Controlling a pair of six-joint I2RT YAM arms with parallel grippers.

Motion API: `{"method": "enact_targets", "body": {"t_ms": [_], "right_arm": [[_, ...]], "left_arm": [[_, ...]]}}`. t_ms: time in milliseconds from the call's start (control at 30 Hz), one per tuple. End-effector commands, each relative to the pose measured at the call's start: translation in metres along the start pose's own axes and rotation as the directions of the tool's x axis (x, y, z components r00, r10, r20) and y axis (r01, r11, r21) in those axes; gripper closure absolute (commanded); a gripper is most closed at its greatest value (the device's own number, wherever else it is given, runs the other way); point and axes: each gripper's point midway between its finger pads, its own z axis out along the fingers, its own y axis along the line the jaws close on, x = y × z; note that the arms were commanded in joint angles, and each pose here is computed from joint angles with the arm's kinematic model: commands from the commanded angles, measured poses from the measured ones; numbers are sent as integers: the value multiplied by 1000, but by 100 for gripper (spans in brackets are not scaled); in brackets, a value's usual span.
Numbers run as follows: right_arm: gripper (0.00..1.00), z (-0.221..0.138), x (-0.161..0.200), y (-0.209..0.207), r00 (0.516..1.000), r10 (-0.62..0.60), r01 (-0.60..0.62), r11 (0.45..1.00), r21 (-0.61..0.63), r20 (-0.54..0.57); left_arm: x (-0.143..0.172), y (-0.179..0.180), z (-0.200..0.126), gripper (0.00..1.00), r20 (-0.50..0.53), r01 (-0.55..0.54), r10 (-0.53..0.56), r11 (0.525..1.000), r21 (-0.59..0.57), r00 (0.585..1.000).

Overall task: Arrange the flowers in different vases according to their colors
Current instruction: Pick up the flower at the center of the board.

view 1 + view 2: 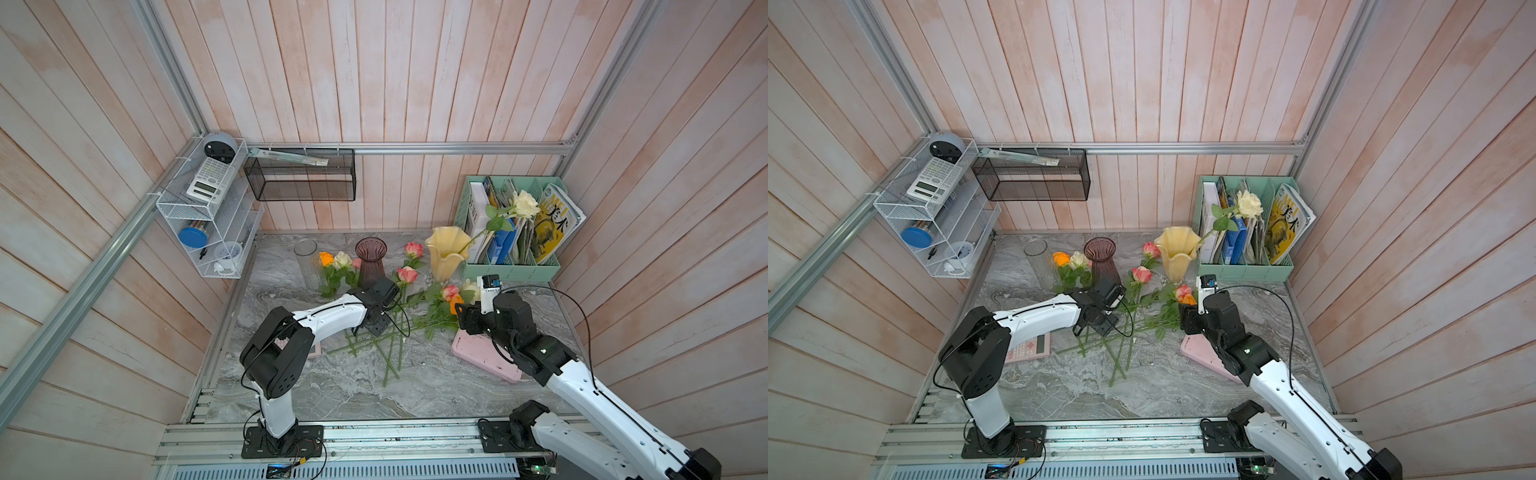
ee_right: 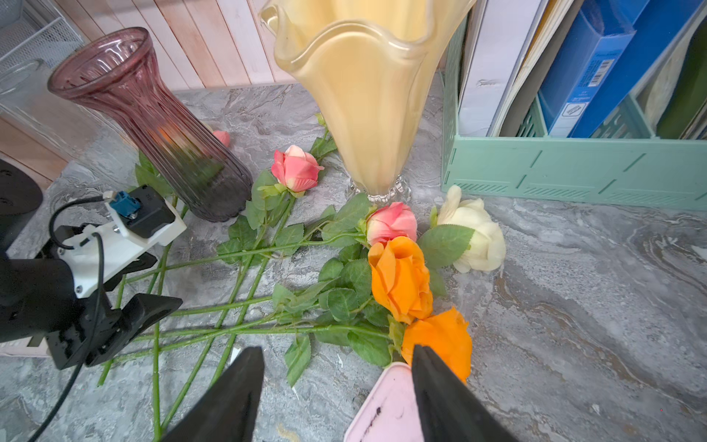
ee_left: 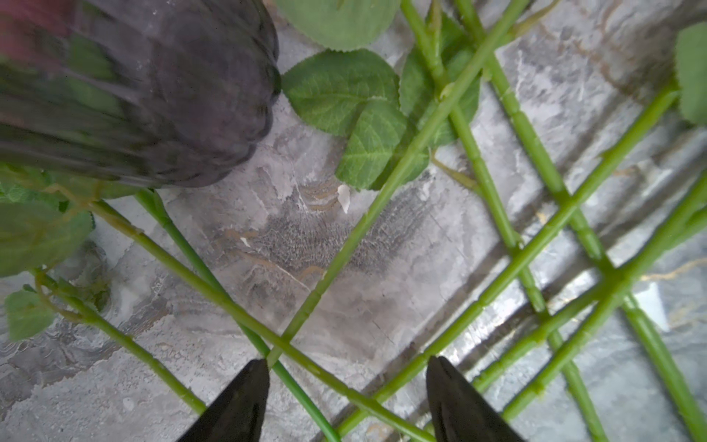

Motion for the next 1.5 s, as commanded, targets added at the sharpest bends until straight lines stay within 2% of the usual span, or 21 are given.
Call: {"method": "enact_targets", "body": {"t_ms": [0,200,367,567,700,900,1233,1467], "right_arm": [[33,-1,-1,8,1000,-5,5,999,-33,3],[33,5,9,12,999,-21,20,999,-37,-24],[33,8,8,15,999,-23,22,999,-43,-23],[33,12,8,19,999,-31,29,998,-53,-29],[33,11,8,19,999,-36,35,998,-49,-23],[33,9,11,18,999,-37,36,998,-50,-25],[34,7,12,15,999,-42,41,998,-40,-22],[34,4,12,14,999,-43,43,998,-38,-17]], "left_arm": [[-11,2,-16,29,76,106,-108,994,30,991],[5,-5,-28,29,75,299,-304,951,75,950],[17,-11,-23,29,36,477,-482,874,98,876],[21,-17,-7,29,-14,596,-598,796,102,801],[15,-23,1,31,-18,626,-630,768,136,777],[19,-22,15,36,-35,647,-648,756,97,761],[25,-13,18,66,-13,686,-687,724,67,727],[32,-12,24,72,-25,699,-699,713,59,715]]}}
